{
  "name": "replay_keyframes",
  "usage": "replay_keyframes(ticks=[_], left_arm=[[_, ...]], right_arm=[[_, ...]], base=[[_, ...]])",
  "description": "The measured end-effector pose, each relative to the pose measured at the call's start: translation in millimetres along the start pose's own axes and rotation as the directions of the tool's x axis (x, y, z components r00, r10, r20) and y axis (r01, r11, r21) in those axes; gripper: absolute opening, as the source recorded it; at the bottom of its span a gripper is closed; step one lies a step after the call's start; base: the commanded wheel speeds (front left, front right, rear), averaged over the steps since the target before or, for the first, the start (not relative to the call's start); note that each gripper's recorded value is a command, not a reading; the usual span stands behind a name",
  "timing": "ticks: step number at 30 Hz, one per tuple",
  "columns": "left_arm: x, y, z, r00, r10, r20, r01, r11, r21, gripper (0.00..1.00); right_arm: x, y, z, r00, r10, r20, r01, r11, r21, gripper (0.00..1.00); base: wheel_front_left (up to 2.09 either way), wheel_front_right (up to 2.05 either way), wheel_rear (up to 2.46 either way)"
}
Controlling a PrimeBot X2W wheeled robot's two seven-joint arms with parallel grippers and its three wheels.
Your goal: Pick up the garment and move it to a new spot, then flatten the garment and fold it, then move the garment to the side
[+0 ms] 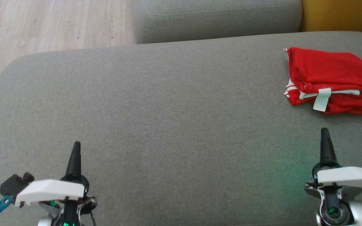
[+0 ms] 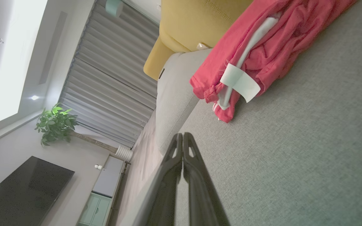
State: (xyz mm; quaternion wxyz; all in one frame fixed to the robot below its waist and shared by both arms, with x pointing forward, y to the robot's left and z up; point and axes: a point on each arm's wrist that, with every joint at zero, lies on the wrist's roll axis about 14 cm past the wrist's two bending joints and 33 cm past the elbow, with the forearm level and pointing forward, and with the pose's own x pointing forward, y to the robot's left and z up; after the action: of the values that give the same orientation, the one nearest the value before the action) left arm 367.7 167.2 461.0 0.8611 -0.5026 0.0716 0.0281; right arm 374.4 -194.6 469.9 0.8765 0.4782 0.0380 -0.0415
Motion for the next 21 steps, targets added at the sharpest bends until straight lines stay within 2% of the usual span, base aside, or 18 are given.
replay_keyframes(ticks=[10, 21], left_arm=[[2.6, -2.7, 4.1, 1.000, -0.010, 0.000, 0.010, 0.995, -0.102, 0.00], [1.3, 0.3, 7.4, 1.000, -0.008, -0.001, 0.007, 0.977, -0.213, 0.00]], right_arm=[[-0.2, -1.6, 3.0, 1.000, -0.007, 0.001, 0.006, 0.993, 0.114, 0.00], [-0.5, -1.2, 4.1, 1.000, -0.004, -0.005, 0.005, 0.972, 0.236, 0.00]], base=[[0.00, 0.00, 0.00], [0.00, 0.00, 0.00]])
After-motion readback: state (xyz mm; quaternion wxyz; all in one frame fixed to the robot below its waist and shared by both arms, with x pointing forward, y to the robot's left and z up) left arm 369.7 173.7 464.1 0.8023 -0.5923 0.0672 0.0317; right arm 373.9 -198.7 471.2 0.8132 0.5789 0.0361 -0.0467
